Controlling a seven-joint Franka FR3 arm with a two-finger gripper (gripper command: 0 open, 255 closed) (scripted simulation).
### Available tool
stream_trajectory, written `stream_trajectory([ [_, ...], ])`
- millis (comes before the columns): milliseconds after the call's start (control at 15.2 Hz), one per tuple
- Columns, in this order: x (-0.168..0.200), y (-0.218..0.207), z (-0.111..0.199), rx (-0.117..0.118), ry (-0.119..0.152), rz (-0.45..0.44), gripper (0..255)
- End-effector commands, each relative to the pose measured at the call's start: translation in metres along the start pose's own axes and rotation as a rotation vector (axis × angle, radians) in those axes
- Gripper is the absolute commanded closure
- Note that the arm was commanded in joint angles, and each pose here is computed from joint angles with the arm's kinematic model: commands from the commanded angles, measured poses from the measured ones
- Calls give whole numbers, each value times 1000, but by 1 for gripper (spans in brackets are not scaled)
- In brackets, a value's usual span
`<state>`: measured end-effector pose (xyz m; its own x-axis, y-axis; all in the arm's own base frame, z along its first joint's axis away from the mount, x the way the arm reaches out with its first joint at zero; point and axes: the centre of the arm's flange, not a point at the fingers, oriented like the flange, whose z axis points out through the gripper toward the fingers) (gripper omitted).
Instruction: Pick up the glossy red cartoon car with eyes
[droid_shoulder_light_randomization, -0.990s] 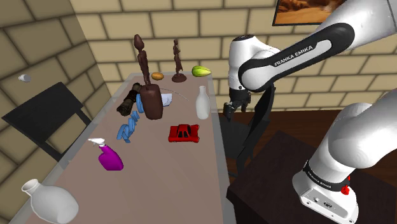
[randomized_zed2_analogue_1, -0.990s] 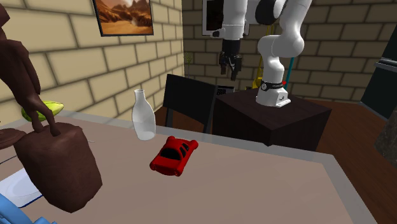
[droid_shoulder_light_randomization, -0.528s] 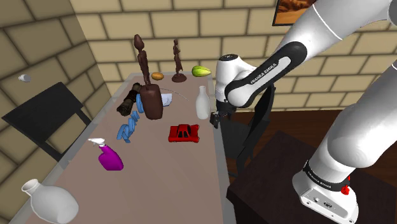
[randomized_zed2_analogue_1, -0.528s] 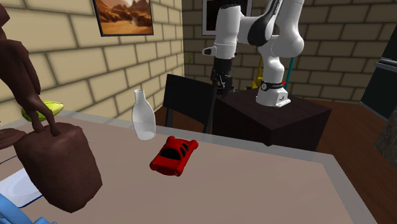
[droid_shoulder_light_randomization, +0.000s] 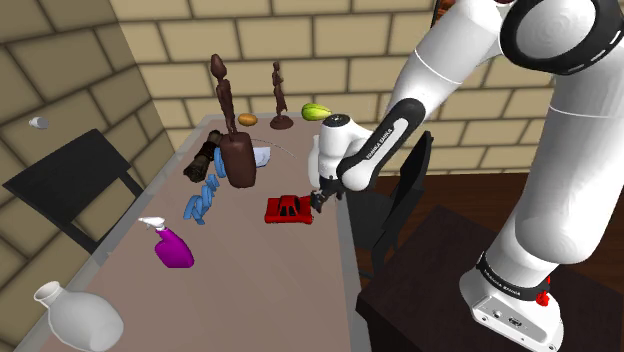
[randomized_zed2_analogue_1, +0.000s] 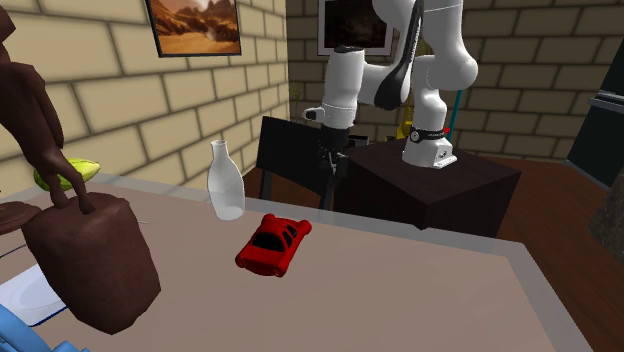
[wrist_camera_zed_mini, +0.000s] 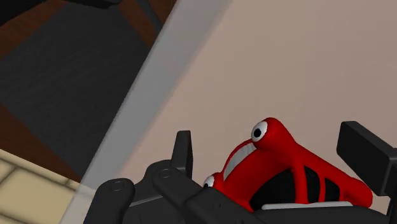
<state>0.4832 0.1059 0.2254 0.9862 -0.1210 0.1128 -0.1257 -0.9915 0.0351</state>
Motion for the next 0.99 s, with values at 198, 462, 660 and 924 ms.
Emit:
stream_trajectory([
  [198, 31, -20, 48, 10, 43, 4, 0],
  [462, 58, -37, 86, 18, 76, 8, 0],
  [660, 63, -41, 105, 19, 84, 9, 0],
  [924, 61, -42, 126, 19, 84, 9, 0],
])
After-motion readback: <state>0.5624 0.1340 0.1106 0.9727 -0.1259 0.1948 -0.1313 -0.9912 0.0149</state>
